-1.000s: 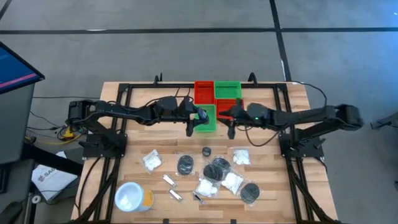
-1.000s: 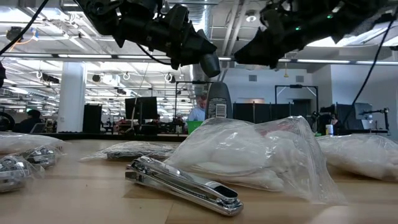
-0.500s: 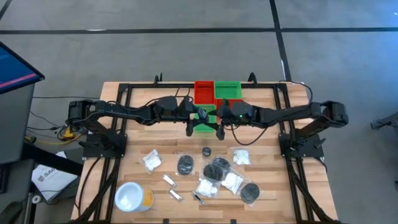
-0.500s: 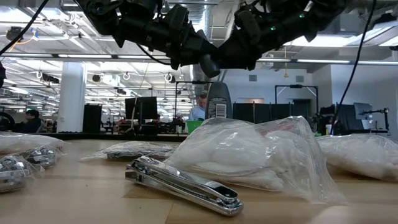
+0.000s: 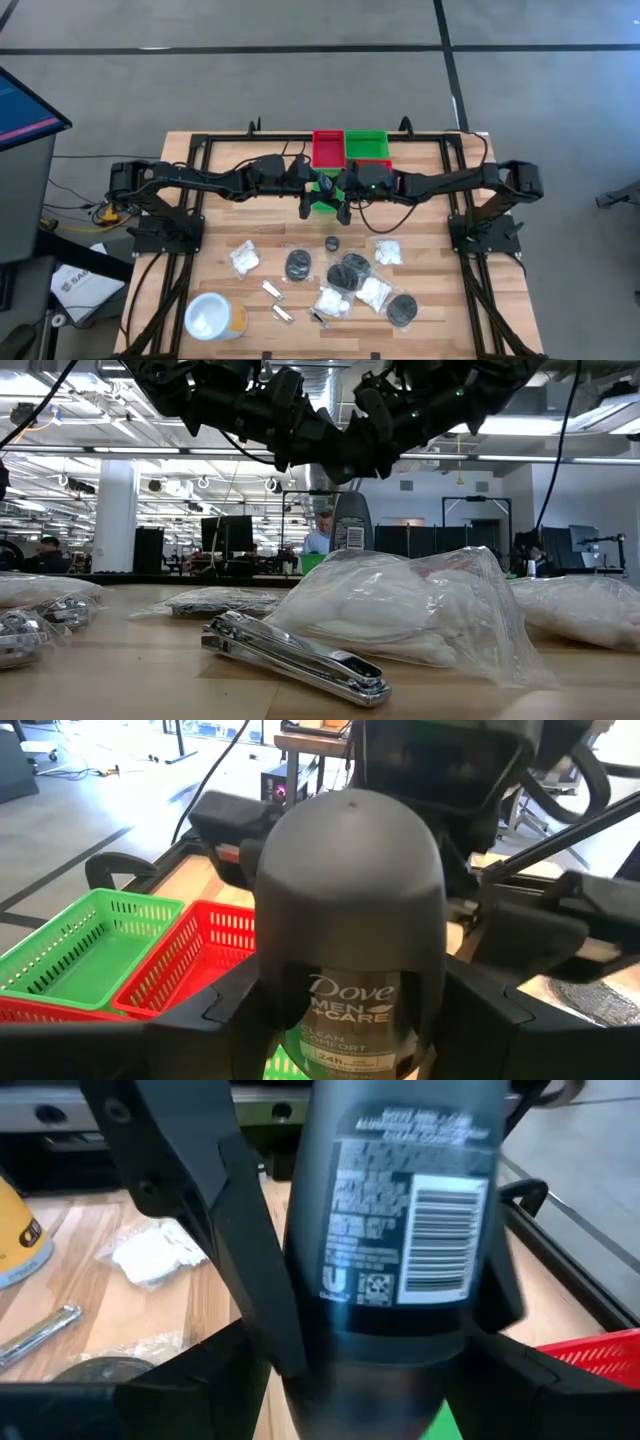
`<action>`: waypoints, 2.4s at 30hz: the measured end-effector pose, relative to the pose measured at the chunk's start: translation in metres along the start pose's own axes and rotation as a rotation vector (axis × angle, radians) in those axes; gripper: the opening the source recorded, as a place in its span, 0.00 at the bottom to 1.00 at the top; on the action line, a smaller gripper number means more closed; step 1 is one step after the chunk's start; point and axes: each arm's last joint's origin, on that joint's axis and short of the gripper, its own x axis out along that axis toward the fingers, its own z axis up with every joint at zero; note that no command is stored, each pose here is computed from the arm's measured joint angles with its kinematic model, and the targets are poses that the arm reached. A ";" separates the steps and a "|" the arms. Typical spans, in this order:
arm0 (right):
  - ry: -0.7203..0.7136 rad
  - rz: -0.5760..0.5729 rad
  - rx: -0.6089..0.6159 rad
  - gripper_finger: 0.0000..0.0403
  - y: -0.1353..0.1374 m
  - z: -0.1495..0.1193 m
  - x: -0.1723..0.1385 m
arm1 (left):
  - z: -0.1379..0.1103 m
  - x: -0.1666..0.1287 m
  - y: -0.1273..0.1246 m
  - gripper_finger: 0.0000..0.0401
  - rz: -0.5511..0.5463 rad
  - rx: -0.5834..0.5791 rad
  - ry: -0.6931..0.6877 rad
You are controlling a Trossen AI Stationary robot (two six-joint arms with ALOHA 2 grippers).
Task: Pick & Place Travel size toiletries
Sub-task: Put the deodorant into the right red bin
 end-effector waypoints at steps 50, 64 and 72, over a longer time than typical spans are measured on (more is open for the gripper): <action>0.153 -0.024 0.009 0.46 -0.018 -0.002 -0.019 | 0.021 -0.039 0.007 0.57 0.167 0.027 0.071; 0.421 -0.175 0.111 0.46 -0.071 -0.028 -0.032 | 0.021 -0.043 0.004 0.57 0.157 0.019 0.099; 0.526 -0.237 0.155 0.46 -0.096 -0.039 -0.042 | 0.020 -0.043 0.004 0.57 0.157 0.018 0.101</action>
